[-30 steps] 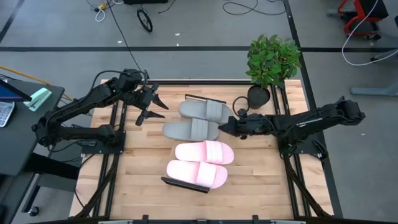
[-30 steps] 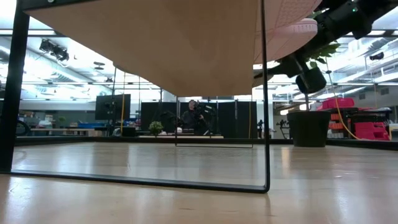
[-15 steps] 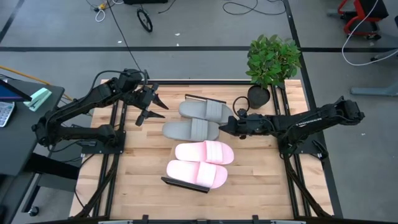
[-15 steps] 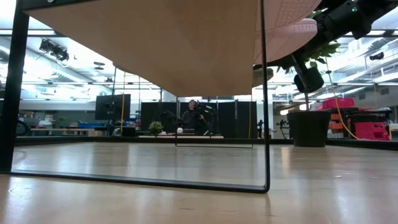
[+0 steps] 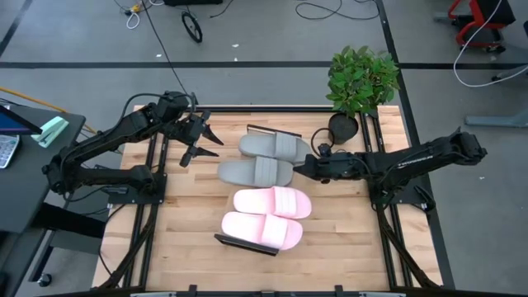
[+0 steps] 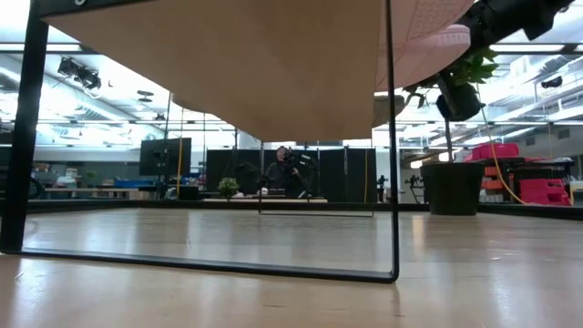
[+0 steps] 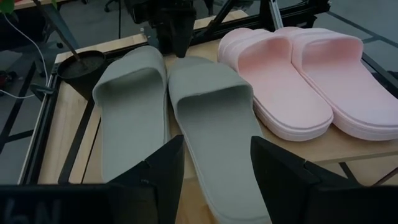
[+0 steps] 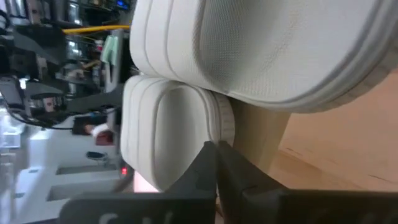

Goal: Pick and place slides into the shelf
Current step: Adjust the gray slides on the shelf

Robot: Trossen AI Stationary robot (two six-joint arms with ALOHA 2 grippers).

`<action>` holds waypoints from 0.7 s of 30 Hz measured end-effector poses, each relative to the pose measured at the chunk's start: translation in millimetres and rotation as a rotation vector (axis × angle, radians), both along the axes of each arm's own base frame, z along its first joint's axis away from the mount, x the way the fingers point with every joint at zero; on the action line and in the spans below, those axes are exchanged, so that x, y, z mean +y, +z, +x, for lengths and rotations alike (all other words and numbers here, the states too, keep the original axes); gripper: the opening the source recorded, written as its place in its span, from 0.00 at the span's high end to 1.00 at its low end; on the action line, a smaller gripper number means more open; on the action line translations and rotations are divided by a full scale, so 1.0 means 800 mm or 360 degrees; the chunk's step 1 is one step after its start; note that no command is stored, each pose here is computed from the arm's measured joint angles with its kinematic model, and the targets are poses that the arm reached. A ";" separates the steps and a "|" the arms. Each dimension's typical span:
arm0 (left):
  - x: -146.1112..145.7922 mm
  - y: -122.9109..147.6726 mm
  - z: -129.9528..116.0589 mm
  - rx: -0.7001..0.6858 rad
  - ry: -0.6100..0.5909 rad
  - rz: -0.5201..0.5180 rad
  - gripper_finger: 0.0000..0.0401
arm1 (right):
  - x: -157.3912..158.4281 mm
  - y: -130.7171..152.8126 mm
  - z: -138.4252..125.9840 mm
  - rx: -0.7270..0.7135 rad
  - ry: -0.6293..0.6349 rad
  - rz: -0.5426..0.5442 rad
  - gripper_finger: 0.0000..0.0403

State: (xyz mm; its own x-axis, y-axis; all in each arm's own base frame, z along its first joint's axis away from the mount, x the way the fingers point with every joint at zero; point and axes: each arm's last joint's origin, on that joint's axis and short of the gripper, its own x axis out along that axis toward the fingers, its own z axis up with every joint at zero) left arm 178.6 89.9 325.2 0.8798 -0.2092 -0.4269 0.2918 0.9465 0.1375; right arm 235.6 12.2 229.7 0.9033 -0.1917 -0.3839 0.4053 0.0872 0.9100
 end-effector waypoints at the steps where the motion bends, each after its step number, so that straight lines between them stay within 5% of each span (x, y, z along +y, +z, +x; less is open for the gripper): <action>1: 0.000 0.000 0.000 0.0000 0.0000 0.0000 0.53 | 0.001 0.003 0.000 0.0031 0.0006 -0.0003 0.99; 11: 0.000 0.000 0.000 0.0002 0.0003 -0.0005 0.53 | 0.003 -0.006 0.002 0.0253 0.0050 0.0002 0.99; 21: 0.000 0.000 0.000 0.0003 0.0002 -0.0005 0.53 | 0.004 0.010 -0.009 0.0183 0.0123 0.0028 0.84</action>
